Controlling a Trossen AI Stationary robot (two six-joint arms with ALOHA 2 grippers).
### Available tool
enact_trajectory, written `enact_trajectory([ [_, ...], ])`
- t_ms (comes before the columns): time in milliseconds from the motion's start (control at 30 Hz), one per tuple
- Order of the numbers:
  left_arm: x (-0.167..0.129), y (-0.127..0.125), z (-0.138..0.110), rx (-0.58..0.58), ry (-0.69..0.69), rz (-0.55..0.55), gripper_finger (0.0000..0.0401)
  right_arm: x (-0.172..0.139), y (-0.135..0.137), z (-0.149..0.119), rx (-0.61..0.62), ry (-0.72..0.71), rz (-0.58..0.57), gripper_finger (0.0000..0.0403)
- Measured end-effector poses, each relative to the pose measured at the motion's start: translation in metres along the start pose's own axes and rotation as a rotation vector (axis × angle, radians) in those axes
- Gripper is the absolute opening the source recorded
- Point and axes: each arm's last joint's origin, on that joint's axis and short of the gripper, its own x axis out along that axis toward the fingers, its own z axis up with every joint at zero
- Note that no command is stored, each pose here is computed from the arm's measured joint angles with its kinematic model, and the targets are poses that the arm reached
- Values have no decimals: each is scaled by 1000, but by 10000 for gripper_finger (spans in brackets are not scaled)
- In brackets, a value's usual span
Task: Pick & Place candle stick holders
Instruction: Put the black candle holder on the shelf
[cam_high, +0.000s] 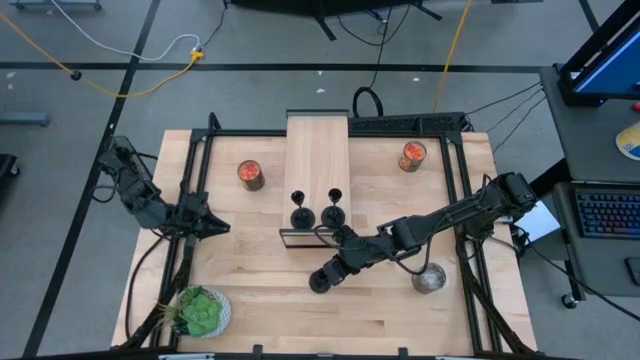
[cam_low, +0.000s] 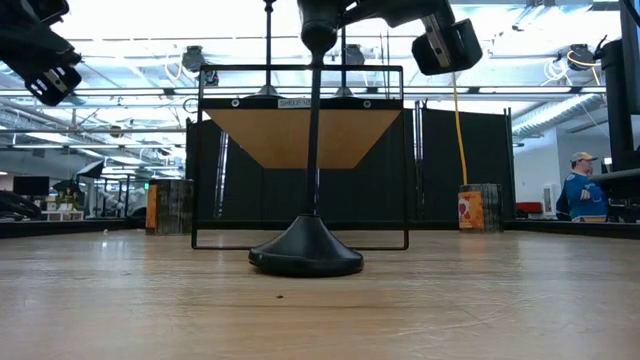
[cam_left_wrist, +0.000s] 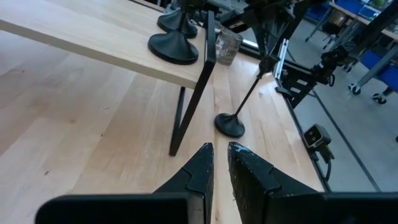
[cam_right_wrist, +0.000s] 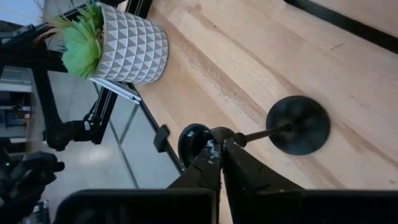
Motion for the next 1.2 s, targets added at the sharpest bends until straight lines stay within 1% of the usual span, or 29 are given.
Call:
enact_trajectory([
  [300, 0, 1, -1, 2, 8, 5, 53, 0, 0, -1, 37, 27, 9, 0],
  [500, 0, 1, -1, 5, 9, 4, 53, -7, 2, 0, 37, 27, 19, 0],
  [700, 0, 1, -1, 6, 9, 4, 53, -8, 4, 1, 23, 29, 41, 1],
  [833, 0, 1, -1, 6, 9, 4, 53, -7, 6, 4, 14, 26, 77, 16],
  [1067, 0, 1, -1, 3, 9, 3, 53, -2, 3, 10, 8, 15, 68, 55],
  [1200, 0, 1, -1, 2, 9, 4, 53, 5, 0, 8, 5, 68, 61, 81],
])
